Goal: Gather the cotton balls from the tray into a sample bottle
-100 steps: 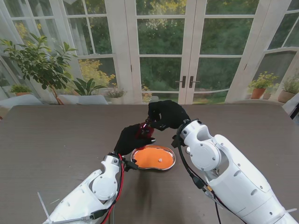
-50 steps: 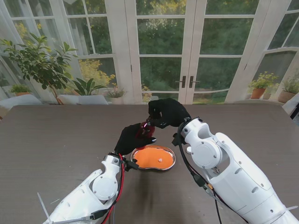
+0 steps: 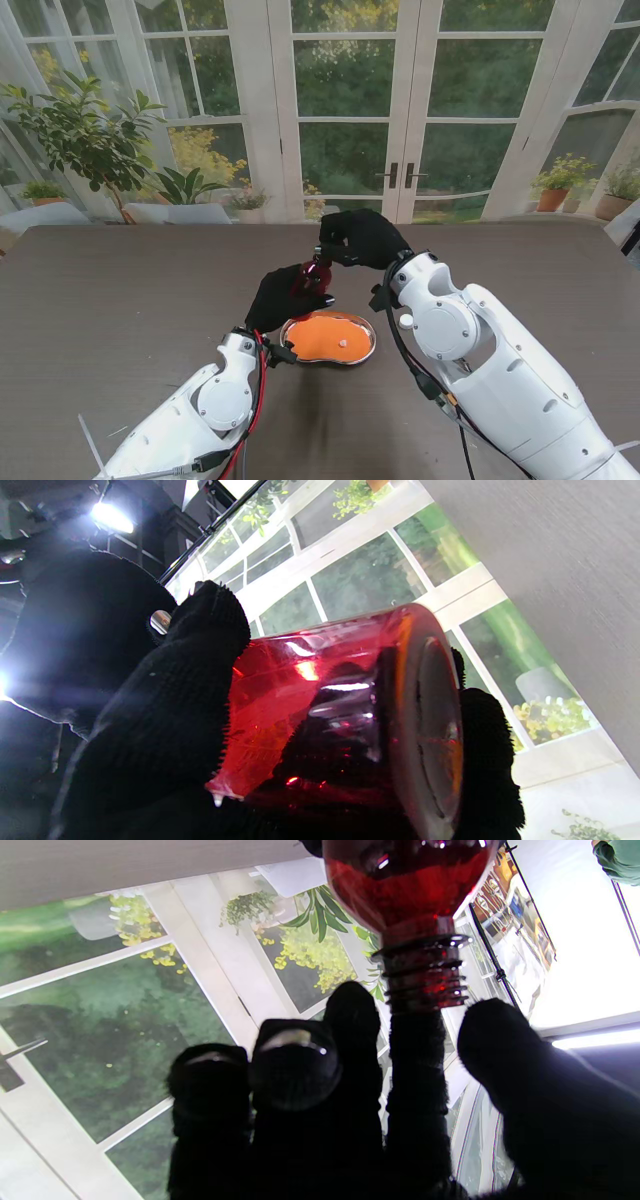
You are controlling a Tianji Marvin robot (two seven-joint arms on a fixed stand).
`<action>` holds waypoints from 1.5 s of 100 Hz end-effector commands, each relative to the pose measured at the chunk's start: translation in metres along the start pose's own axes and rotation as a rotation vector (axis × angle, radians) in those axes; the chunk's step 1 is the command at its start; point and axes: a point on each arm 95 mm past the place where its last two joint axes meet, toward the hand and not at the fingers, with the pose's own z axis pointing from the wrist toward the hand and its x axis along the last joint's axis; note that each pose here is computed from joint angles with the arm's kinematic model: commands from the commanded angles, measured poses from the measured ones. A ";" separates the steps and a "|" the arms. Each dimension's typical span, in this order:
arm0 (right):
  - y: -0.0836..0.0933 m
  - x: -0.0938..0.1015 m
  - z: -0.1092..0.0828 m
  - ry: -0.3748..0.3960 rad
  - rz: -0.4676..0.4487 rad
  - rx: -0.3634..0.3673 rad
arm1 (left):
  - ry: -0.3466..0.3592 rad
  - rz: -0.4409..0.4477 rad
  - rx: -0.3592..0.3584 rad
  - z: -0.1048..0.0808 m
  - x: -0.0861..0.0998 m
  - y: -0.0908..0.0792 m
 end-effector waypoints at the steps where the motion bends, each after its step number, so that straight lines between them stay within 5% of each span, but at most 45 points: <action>1: -0.004 0.002 0.000 -0.002 0.009 0.022 | 0.008 -0.009 -0.013 0.002 0.004 0.002; 150: 0.002 0.004 -0.003 0.008 0.021 -0.004 | 0.029 -0.042 0.026 0.003 0.007 0.001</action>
